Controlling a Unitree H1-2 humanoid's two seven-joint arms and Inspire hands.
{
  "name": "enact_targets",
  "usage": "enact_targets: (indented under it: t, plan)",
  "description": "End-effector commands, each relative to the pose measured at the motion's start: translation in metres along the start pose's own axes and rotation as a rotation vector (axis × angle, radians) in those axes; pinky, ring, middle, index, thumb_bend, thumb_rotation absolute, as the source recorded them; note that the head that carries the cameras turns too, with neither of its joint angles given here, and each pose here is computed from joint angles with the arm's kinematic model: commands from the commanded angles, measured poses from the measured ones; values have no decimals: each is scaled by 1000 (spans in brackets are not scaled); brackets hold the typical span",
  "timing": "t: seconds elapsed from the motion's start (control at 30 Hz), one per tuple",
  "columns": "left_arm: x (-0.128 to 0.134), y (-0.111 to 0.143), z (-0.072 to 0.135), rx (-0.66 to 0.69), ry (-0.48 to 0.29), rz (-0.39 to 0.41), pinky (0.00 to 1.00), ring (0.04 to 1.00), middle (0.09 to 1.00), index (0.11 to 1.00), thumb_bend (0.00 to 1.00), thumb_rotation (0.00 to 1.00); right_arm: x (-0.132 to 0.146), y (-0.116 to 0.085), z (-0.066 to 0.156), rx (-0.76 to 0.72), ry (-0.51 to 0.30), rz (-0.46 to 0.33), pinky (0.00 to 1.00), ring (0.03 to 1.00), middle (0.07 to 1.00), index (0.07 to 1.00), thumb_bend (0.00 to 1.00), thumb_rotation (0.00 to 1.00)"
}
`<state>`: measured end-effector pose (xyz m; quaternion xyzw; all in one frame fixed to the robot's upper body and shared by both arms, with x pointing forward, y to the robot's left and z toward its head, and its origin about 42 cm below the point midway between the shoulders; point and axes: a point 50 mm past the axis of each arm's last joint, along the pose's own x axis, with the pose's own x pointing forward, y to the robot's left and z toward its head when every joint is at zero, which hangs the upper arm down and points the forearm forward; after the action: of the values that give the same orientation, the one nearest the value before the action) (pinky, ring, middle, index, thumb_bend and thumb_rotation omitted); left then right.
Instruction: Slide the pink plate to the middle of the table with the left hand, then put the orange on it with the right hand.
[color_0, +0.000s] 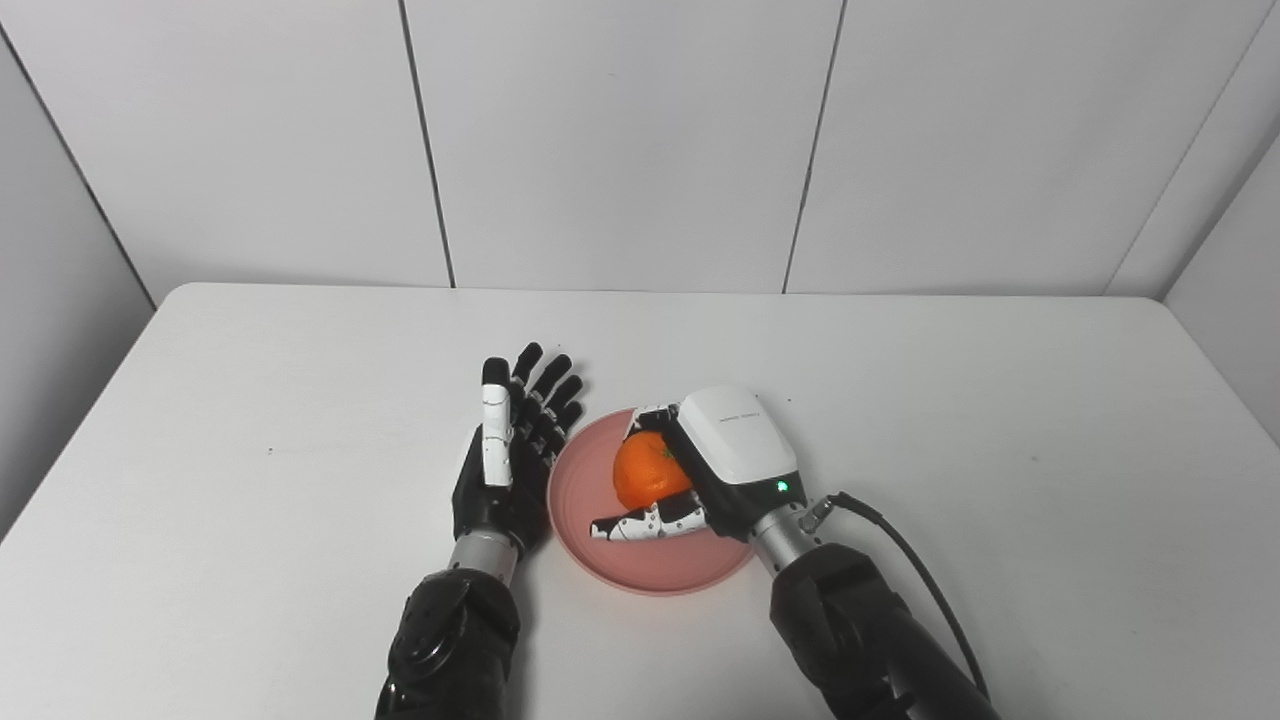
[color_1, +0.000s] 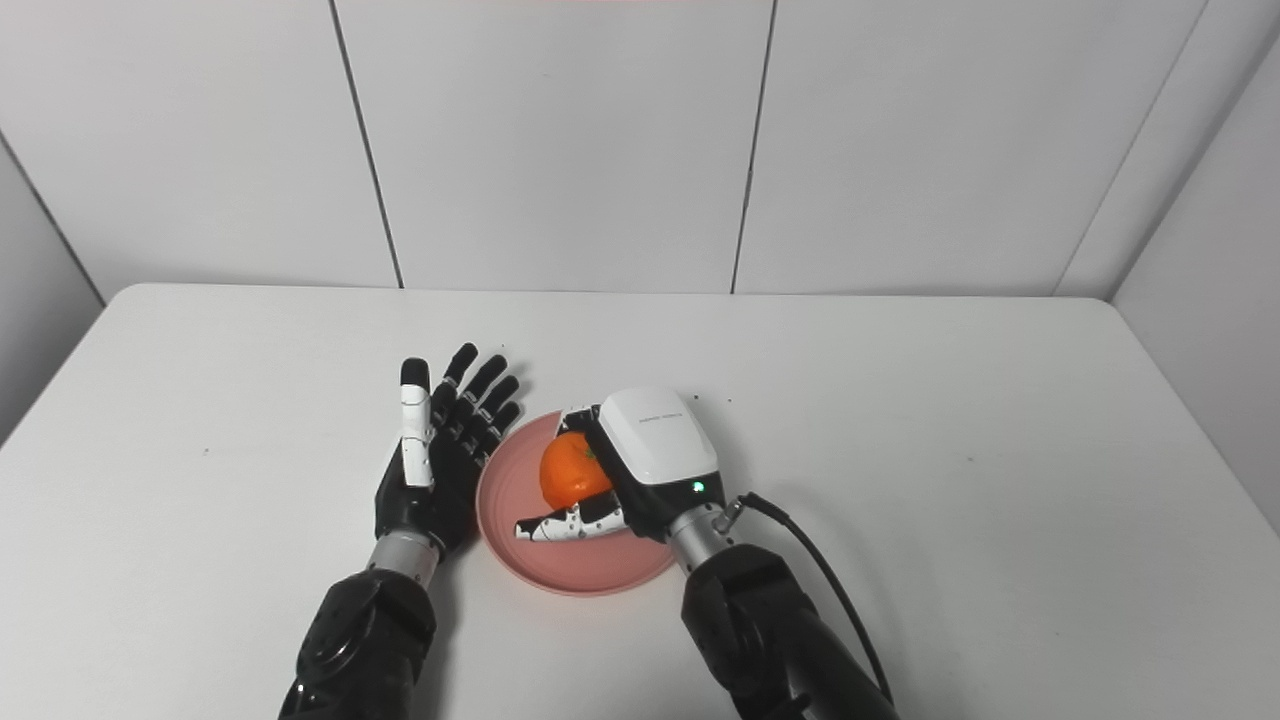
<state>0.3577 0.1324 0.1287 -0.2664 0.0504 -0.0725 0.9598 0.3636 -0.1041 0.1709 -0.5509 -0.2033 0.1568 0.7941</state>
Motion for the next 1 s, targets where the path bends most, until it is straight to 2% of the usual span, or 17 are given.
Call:
enact_targets:
  t: [0.0, 0.07, 0.13, 0.23, 0.37, 0.43, 0.5, 0.6, 0.77, 0.97]
  plan:
    - [-19, 19, -38, -25, 182, 113, 962, 925, 915, 934, 916, 845, 7, -12, 6, -22, -61, -43, 136, 189, 270, 340, 542, 366]
    - [-18, 19, -38, -26, 182, 112, 962, 924, 912, 935, 910, 847, 7, -12, 6, -24, -68, -43, 137, 191, 273, 347, 558, 351]
    - [-18, 19, -38, -23, 181, 110, 957, 920, 897, 932, 904, 846, 7, -11, 6, -28, -70, -40, 132, 181, 260, 314, 583, 346]
    - [-18, 19, -38, -22, 181, 110, 952, 933, 900, 928, 908, 845, 7, -11, 7, -23, -74, -42, 130, 179, 255, 283, 642, 410]
    - [-18, 19, -39, -35, 178, 113, 972, 931, 895, 925, 902, 834, 7, -10, 7, -11, -82, -56, 154, 209, 289, 307, 711, 453]
    - [-19, 20, -39, -42, 179, 115, 985, 935, 898, 928, 894, 831, 7, -11, 6, -26, -94, -58, 200, 260, 331, 348, 763, 495]
    - [-19, 20, -39, -52, 182, 119, 995, 937, 896, 925, 889, 818, 6, -12, 5, -52, -110, -63, 309, 367, 434, 461, 815, 601]
    - [-20, 19, -40, -62, 181, 115, 1000, 970, 914, 925, 870, 815, 5, -13, 4, -62, -127, -71, 565, 605, 650, 633, 932, 738]
    - [-19, 19, -41, -70, 178, 110, 1000, 986, 922, 922, 870, 812, 5, -16, 2, -45, -143, -82, 655, 714, 747, 702, 977, 808]
    - [-19, 19, -41, -61, 174, 104, 1000, 981, 928, 936, 865, 815, 5, -21, 2, -30, -151, -96, 695, 769, 803, 743, 1000, 893]
